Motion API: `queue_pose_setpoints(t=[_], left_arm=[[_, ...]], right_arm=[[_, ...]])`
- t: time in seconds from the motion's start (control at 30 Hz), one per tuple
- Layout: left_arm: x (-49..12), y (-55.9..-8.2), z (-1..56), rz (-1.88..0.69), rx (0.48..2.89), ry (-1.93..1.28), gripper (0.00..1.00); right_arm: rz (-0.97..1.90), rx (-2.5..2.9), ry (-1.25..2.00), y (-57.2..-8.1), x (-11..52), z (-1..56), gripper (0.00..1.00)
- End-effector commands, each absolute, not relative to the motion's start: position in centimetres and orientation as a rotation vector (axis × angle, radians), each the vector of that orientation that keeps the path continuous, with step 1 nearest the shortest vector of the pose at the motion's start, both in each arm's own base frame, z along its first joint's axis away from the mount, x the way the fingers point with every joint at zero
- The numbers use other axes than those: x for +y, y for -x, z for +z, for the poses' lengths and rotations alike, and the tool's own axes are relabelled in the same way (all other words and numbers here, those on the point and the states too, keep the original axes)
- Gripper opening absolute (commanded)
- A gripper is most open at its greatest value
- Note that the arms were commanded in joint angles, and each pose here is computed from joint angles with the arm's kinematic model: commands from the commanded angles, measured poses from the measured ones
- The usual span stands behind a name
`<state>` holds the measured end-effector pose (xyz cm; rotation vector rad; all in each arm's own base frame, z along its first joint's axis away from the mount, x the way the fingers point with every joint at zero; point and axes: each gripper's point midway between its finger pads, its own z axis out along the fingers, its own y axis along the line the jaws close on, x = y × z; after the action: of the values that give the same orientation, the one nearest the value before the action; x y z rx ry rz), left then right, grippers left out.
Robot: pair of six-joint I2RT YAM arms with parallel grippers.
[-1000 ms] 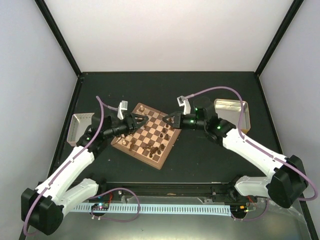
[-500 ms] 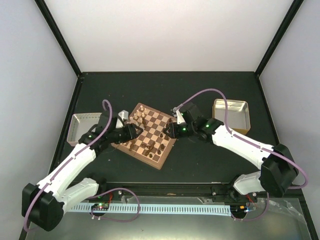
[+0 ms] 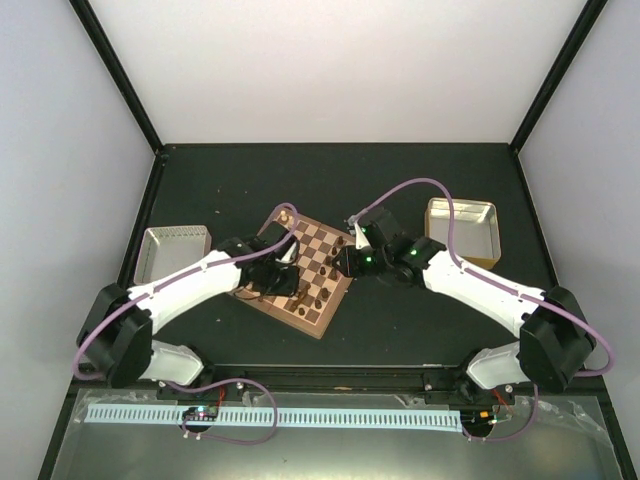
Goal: Set up the chess pieces on the board
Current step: Pick up the chess piece from the chessboard.
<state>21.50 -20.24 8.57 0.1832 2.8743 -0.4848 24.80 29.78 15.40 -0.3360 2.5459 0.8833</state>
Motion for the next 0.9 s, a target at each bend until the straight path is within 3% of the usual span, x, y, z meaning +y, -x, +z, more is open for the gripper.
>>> queue_pose_setpoints(t=[0.0,0.87], left_arm=[[-20.7,-22.0,8.2,-0.388,2.896,-0.278,0.25],[-22.8,-22.2,5.0,-0.346,3.003,-0.313,0.25]], right_arm=[[0.859,2.536,0.318,-24.8,29.3,15.2,0.23],[0.804,2.526,0.275,-24.9,28.0,14.9,0.22]])
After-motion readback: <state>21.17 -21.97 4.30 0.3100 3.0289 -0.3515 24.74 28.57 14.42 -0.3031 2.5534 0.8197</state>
